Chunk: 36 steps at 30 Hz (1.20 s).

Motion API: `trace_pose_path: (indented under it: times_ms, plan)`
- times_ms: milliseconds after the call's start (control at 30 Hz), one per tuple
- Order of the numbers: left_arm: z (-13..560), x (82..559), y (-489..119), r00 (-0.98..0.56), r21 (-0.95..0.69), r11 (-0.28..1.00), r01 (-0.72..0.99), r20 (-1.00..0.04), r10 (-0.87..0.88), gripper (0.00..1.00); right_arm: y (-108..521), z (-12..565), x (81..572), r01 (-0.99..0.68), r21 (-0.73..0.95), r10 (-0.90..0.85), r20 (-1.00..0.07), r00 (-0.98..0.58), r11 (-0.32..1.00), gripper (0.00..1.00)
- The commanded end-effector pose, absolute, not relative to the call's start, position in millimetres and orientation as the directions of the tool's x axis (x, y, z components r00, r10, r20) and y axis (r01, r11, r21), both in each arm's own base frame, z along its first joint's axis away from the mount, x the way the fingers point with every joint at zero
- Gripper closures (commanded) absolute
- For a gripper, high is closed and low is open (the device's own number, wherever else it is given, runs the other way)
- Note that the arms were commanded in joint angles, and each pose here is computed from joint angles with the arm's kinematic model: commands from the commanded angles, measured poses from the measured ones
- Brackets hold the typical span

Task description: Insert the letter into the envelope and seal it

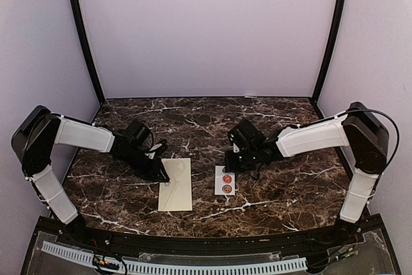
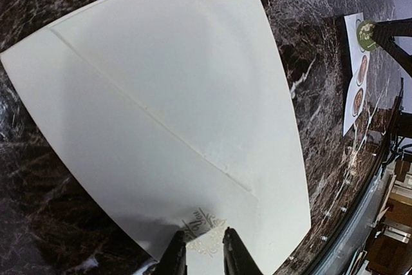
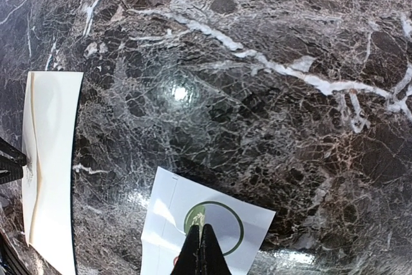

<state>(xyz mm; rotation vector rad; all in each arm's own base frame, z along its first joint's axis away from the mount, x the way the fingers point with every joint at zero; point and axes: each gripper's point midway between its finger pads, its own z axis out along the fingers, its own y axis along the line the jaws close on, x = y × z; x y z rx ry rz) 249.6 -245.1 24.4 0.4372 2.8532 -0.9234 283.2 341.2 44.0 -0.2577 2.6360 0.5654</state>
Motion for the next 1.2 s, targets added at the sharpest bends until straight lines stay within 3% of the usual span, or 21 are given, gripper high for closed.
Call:
trace_pose_path:
  times_ms: [0,433,900,1167]
  plan:
    - [14,244,-241,-0.954,-0.535,0.790,0.301,-0.156,0.257,0.80,355,67,286,-0.318,0.341,-0.106,-0.516,-0.850,0.885,1.00]
    - [3,235,-242,-0.955,-0.525,0.799,0.292,-0.114,0.274,0.80,363,86,283,-0.379,0.265,-0.171,-0.573,-0.801,0.886,1.00]
    - [1,232,-244,-0.954,-0.525,0.799,0.294,-0.106,0.282,0.80,372,127,279,-0.420,0.344,-0.131,-0.622,-0.772,0.840,1.00]
    - [1,231,-246,-0.951,-0.526,0.795,0.302,-0.107,0.290,0.81,366,88,275,-0.391,0.311,-0.163,-0.563,-0.810,0.866,1.00]
